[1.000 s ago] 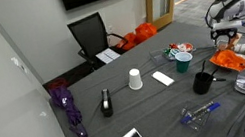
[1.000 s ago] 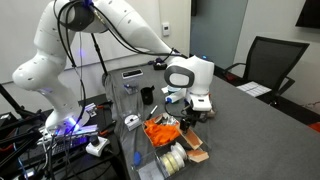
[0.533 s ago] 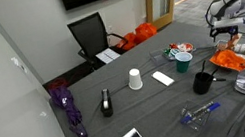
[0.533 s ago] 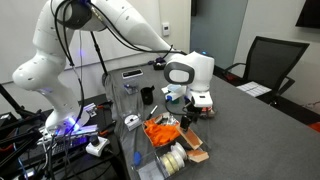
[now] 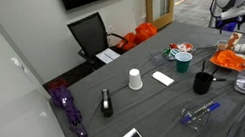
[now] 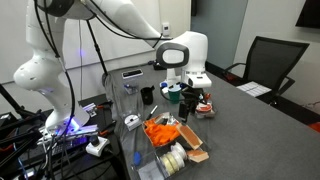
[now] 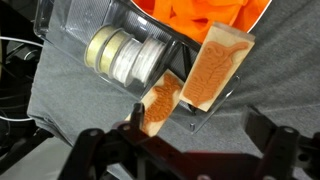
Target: Pick up the rectangular wooden box from the clear container and put it in the clear container compartment with another rectangular wooden box
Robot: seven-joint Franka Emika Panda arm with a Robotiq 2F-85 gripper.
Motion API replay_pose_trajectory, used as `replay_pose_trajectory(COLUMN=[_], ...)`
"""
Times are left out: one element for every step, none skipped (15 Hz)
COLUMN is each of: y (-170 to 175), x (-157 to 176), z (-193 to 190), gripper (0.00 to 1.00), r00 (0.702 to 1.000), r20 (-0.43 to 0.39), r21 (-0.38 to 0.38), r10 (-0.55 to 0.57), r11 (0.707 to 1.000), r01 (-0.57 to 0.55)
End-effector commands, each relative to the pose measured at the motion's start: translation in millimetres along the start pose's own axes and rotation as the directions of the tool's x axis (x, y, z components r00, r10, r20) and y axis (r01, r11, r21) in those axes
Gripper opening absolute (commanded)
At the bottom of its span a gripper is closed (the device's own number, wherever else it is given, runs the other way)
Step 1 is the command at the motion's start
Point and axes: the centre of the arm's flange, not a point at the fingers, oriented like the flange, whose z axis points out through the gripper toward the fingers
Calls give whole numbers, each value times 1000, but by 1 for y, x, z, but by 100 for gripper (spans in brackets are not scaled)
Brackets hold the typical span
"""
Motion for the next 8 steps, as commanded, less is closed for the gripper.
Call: replay_pose_trajectory(y=[19, 22, 24, 27, 30, 33, 36, 39], x=[-30, -33, -36, -39, -42, -45, -47, -50], z=[-23, -27, -31, -35, -38, -41, -43, -46], gripper=[100, 100, 100, 100, 100, 100, 100, 100], r00=[999, 998, 998, 997, 997, 997, 997, 997], r20=[-26, -31, -36, -39, -42, -42, -42, -35], r21=[6, 8, 8, 13, 14, 15, 18, 23], r10=[-41, -49, -54, -60, -64, -69, -70, -68], r11=[999, 999, 998, 998, 998, 997, 997, 997], r01=[41, 49, 55, 61, 64, 69, 71, 69])
